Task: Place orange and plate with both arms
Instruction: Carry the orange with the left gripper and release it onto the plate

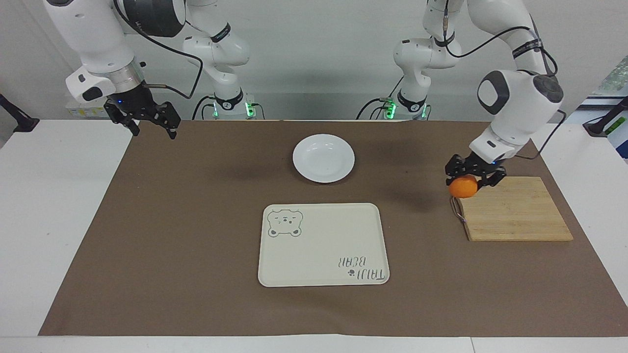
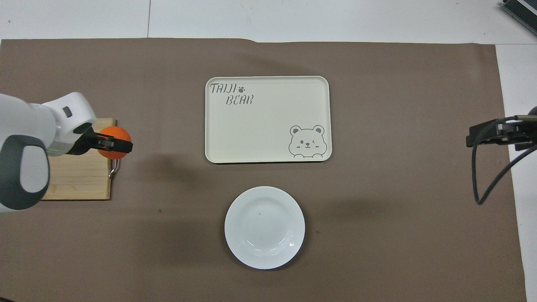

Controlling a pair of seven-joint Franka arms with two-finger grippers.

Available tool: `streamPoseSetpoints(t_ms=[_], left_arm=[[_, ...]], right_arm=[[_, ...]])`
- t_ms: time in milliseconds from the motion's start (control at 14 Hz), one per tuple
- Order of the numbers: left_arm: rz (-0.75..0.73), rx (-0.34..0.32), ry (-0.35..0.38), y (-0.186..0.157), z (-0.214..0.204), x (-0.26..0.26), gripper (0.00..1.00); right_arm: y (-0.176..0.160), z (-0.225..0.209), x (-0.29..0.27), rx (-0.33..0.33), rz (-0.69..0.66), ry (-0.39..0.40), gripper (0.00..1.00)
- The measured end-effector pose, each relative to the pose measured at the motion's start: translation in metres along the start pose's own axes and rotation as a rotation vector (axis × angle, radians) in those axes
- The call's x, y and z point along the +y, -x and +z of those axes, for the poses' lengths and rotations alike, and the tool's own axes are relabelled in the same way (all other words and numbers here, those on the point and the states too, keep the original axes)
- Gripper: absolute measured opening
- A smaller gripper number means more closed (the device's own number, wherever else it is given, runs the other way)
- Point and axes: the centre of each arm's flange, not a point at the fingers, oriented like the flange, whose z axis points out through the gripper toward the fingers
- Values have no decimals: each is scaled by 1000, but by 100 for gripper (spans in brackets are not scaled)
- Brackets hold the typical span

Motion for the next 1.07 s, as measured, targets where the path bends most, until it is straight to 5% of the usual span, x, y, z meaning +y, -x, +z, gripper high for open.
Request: streamPoseSetpoints(t_ms=[357, 643, 1071], left_arm=[[-24, -49, 18, 7, 25, 159, 83], [64, -125, 10, 52, 63, 265, 83], [115, -119, -1, 114, 127, 339, 83]], right_arm=[[0, 0, 0, 0, 0, 0, 100], [0, 0, 0, 0, 0, 0, 100], [0, 0, 0, 0, 0, 0, 100]])
